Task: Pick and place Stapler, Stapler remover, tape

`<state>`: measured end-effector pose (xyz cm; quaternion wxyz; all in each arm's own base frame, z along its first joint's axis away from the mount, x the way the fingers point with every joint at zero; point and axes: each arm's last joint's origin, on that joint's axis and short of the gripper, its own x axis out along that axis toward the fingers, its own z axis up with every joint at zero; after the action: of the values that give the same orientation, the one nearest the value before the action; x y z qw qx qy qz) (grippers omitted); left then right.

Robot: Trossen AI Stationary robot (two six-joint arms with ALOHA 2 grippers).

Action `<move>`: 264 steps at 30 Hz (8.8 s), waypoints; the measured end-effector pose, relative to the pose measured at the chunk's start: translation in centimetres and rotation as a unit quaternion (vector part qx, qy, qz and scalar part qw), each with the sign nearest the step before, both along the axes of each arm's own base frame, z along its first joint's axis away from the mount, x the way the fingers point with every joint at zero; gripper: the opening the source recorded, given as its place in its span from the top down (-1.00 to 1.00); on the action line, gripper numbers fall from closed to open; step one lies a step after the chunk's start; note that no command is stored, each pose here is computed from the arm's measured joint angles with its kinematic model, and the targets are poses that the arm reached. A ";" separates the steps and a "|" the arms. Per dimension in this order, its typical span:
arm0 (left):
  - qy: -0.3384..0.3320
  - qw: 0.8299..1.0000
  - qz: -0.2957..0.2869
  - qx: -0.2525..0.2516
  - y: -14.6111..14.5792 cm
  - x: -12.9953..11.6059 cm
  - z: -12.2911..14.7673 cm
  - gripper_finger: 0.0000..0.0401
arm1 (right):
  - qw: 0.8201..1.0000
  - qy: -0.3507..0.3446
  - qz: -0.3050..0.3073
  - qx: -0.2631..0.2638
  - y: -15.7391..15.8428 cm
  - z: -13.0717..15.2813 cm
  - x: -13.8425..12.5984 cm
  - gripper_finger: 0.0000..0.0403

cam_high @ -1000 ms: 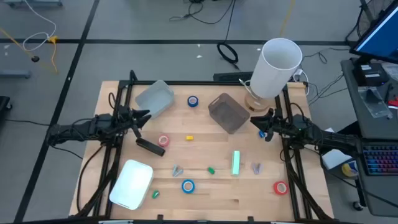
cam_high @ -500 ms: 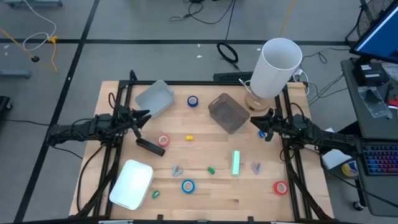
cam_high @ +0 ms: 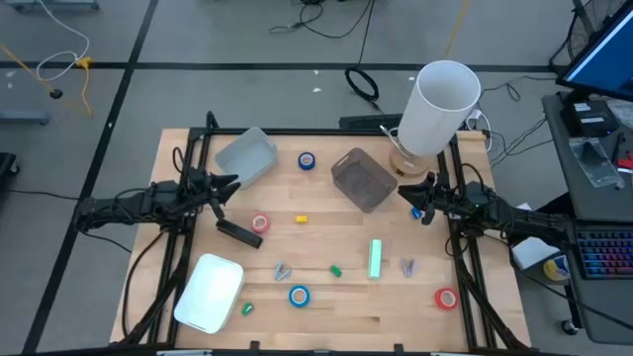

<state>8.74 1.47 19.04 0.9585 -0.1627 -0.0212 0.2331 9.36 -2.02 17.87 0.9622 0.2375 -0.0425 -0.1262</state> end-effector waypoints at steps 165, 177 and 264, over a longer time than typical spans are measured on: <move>0.674 0.682 -0.285 0.006 -6.3 10.1 2.1 0.21 | 0.995 -0.020 -0.091 0.036 -0.5 0.1 -0.2 0.63; 0.700 0.670 -0.242 0.041 -5.9 9.6 2.1 -0.33 | 0.995 -0.020 -0.091 0.036 -0.5 0.1 -0.2 0.63; 0.754 0.615 -0.222 -0.062 -6.1 11.0 -2.7 0.32 | 0.995 -0.013 -0.091 0.038 -0.5 0.0 -0.2 0.63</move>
<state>19.78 -4.63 16.37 0.6475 0.0119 0.7600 0.0546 9.17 -2.51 17.87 0.9364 0.2707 -0.0718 -0.2114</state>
